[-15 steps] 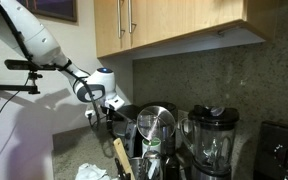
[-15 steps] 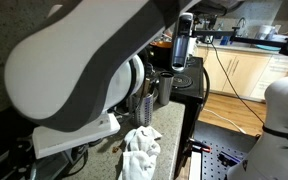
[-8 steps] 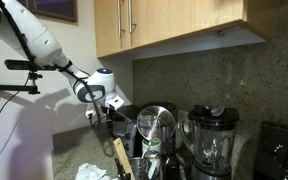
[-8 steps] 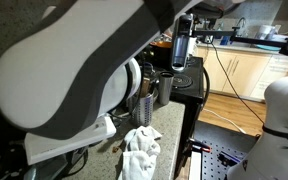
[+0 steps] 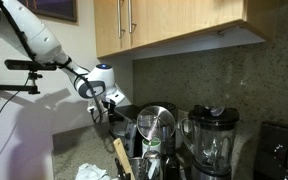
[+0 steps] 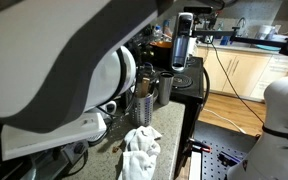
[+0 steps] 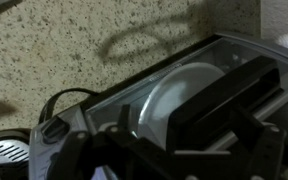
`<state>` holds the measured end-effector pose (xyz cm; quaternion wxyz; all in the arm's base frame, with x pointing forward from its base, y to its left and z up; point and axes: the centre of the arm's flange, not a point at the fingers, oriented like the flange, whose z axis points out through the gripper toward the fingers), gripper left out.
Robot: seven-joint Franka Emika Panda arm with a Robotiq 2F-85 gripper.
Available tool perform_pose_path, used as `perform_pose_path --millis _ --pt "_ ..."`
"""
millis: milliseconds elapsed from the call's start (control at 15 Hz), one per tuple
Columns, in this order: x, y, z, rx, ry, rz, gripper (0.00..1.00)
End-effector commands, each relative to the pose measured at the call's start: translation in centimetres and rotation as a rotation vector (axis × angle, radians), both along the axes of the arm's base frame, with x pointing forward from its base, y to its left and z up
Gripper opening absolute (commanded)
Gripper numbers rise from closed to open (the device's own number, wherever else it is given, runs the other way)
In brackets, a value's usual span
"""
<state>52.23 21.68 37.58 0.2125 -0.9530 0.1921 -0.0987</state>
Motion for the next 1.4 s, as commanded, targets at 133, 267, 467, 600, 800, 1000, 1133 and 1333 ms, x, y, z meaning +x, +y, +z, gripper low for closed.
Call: perform_pose_path --millis 133,267,467,600,800,1000,1133,1333 --pt "1.3 1.3 0.8 0.018 -0.036 -0.049 1.00" --pt "1.3 1.4 0.2 0.010 -0.031 -0.047 1.00" --pt "1.4 1.4 -1.3 -0.004 -0.011 -0.047 1.00" --pt "1.5 1.3 -2.2 -0.014 0.003 -0.049 1.00" --pt "1.6 1.2 -3.5 -0.032 0.024 -0.060 1.00" --pt "1.3 1.2 -4.5 -0.064 0.060 -0.061 1.00" --pt "0.9 1.3 -4.7 -0.084 0.075 -0.056 1.00" --pt "-0.3 2.1 -4.3 -0.104 0.062 -0.032 1.00"
